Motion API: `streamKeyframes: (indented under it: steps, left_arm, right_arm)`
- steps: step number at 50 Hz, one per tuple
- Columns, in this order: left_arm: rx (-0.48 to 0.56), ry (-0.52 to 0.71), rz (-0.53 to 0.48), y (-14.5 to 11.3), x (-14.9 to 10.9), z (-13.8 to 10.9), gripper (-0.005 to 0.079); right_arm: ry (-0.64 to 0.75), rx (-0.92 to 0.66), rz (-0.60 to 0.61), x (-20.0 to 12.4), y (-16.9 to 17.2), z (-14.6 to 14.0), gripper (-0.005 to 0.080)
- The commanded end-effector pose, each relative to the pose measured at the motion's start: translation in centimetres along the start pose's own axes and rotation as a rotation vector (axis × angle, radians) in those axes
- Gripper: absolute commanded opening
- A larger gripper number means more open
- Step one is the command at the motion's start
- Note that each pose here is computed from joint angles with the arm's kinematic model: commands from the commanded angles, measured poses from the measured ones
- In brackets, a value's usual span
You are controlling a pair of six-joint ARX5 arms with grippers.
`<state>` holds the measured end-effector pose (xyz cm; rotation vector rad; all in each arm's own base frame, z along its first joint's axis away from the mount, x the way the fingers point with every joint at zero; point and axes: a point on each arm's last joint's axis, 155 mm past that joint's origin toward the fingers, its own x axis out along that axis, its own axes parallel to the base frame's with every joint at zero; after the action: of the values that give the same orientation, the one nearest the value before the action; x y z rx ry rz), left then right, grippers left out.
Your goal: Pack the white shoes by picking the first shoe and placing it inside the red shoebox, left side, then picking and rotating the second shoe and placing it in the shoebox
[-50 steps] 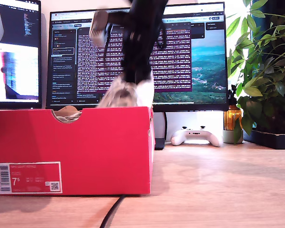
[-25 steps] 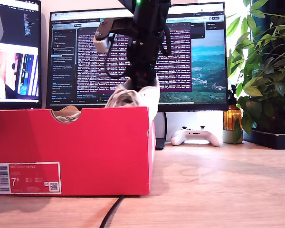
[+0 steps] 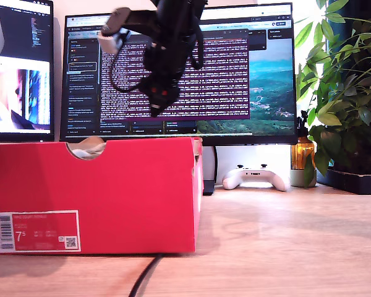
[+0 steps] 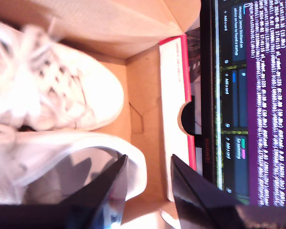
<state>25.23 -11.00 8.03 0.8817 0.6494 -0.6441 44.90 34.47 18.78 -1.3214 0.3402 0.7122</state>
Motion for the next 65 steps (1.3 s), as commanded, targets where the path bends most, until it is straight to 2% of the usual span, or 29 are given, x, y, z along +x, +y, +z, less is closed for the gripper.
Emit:
streamKeyframes:
  steps: [1,7,13,26,33,43,52,65]
  left_arm:
    - [-0.002,-0.008,-0.003,-0.2,0.1,0.2,-0.0021]
    - [-0.002,-0.009,-0.003,-0.2,0.1,0.2,-0.0021]
    - [-0.002,-0.008,-0.003,-0.1,0.1,0.2,-0.0021]
    - [-0.002,-0.02,-0.017,-0.4,0.1,0.4,-0.0021]
    - [-0.002,-0.035,-0.034,-0.7,0.1,0.7,-0.0021]
    - [0.001,-0.004,-0.045,-1.1,-0.2,-0.1,-0.0021]
    - [0.006,0.0,-0.059,-1.9,-1.5,-0.6,-0.0021]
    - [-0.152,-0.062,-0.032,-1.7,-4.1,-0.3,-0.0021]
  right_arm:
    - [0.016,0.027,-0.027,-0.3,-0.6,-0.1,0.0252]
    - [0.083,0.068,-0.061,-0.6,-1.3,-1.4,0.0219]
    - [0.173,0.103,-0.103,-1.1,-1.8,-3.2,-0.0022]
    - [0.261,0.306,-0.116,-1.9,-0.7,-4.6,-0.0008]
    - [0.308,0.346,-0.087,-2.3,0.7,-5.4,-0.0008]
    - [0.324,0.47,-0.084,-2.3,1.1,-6.2,-0.0008]
    - [0.32,0.535,-0.049,-2.1,1.2,-7.0,-0.0008]
    - [0.353,0.675,0.026,-1.9,2.1,-9.4,-0.0008]
